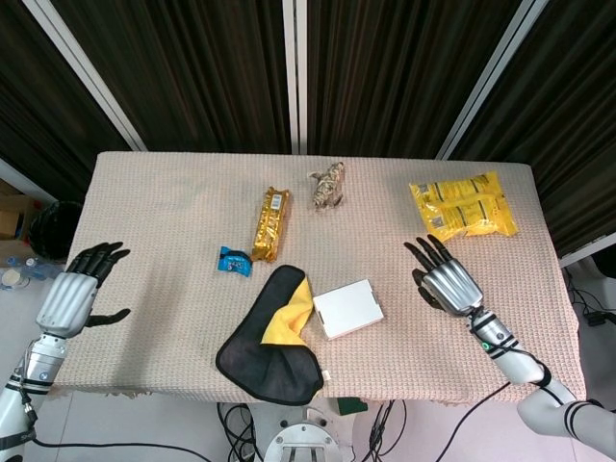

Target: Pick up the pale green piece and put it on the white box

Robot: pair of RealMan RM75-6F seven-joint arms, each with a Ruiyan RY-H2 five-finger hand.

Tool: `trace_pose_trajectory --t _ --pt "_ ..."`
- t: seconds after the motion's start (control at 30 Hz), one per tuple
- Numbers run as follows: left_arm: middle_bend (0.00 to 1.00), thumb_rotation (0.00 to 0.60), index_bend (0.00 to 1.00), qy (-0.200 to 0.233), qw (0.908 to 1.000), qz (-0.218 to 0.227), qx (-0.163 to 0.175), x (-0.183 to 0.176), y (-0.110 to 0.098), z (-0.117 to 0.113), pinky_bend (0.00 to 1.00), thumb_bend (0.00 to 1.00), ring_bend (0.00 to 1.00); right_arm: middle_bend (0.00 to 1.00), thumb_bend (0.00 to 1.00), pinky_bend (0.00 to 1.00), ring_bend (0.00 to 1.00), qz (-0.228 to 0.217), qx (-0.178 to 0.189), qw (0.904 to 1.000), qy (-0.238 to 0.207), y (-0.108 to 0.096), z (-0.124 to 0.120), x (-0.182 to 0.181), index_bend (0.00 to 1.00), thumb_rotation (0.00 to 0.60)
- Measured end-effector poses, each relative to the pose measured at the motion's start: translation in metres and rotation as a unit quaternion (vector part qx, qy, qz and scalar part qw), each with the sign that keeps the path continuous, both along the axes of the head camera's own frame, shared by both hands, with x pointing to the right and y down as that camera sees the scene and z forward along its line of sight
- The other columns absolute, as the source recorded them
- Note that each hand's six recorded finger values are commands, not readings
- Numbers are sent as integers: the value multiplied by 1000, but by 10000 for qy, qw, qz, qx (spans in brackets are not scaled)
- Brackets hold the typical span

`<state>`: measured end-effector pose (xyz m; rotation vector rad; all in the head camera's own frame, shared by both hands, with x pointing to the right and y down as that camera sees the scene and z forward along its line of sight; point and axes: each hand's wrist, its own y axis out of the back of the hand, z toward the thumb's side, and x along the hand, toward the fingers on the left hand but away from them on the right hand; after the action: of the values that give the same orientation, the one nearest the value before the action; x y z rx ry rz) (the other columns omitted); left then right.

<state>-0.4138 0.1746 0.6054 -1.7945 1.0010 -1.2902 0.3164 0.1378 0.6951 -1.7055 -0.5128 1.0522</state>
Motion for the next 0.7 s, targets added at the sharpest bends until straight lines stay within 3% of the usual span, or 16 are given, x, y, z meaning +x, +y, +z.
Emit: trace_pose_trajectory --t 0.27,0.7 --pt "99 600 153 38 10000 -23 -7 -1 1 -1 127 0 82 56 398 0 0 -276 370 9989 -73 3 -26 -45 631 600" --pt "99 600 154 112 9998 -154 40 -9 2 -8 127 0 82 54 389 0 0 -381 125 9992 -28 10 -8 -100 632 600"
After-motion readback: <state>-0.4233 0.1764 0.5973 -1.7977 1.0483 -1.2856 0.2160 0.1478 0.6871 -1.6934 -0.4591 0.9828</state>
